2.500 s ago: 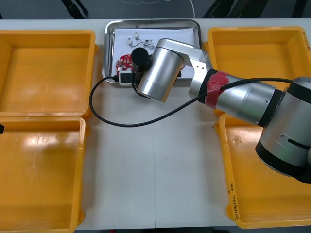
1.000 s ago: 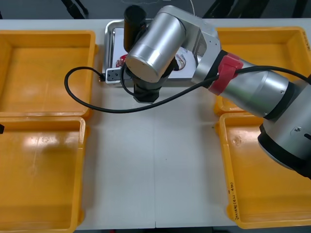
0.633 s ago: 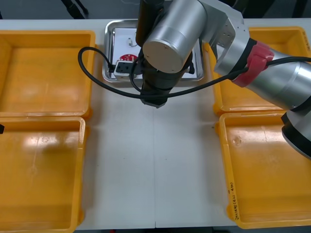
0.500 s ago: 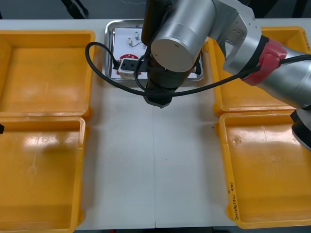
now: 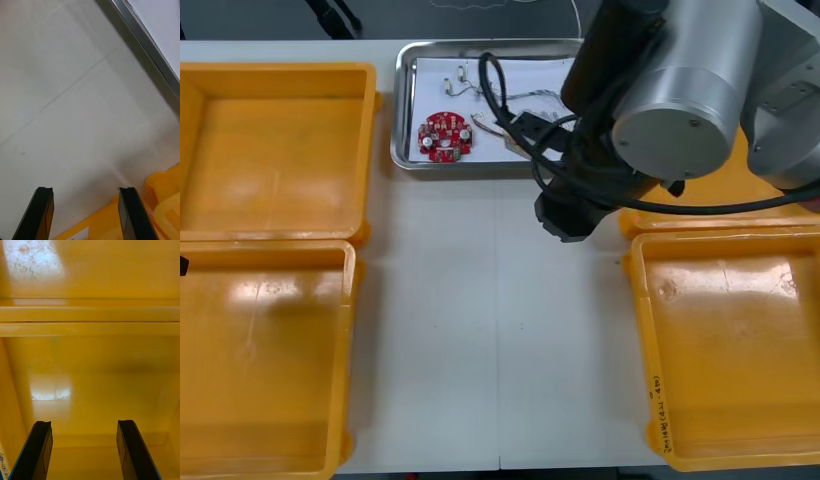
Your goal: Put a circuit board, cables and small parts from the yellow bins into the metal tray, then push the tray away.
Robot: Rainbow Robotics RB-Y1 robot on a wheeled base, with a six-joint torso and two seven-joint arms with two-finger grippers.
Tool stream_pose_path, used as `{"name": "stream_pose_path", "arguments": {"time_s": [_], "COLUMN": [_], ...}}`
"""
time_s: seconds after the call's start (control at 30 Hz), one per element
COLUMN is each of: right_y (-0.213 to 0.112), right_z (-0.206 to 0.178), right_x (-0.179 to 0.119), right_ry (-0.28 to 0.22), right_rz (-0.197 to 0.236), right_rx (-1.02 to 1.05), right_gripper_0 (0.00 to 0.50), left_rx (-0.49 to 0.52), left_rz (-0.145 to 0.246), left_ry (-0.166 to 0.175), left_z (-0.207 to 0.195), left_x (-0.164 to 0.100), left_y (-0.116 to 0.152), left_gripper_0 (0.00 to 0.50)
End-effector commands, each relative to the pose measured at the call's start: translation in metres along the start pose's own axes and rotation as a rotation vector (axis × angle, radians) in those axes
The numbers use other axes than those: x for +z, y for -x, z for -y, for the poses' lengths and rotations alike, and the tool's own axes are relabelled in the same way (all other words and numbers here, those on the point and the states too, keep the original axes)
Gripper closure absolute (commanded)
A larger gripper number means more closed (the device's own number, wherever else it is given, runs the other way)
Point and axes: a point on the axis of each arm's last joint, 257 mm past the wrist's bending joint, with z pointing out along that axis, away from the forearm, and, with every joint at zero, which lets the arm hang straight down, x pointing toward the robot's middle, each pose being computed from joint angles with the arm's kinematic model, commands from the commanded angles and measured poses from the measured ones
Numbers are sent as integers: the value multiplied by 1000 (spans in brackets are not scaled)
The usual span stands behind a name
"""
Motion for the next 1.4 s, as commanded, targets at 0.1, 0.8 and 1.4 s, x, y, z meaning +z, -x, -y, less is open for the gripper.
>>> {"name": "stream_pose_path", "arguments": {"time_s": [0.1, 0.8, 1.4], "right_y": [-37, -141, -176], "right_z": [33, 81, 88], "right_x": [-9, -29, -25], "right_ry": [-24, -81, -118], "right_rz": [1, -86, 3], "right_rx": [160, 592, 830], "right_gripper_0": [0, 0, 0], "left_rx": [68, 68, 68], "left_rz": [25, 25, 25], "left_ry": [49, 49, 49], "left_z": [-14, -14, -14], "left_x": [-15, -15, -15], "left_y": [4, 4, 4], "left_gripper_0": [0, 0, 0]}}
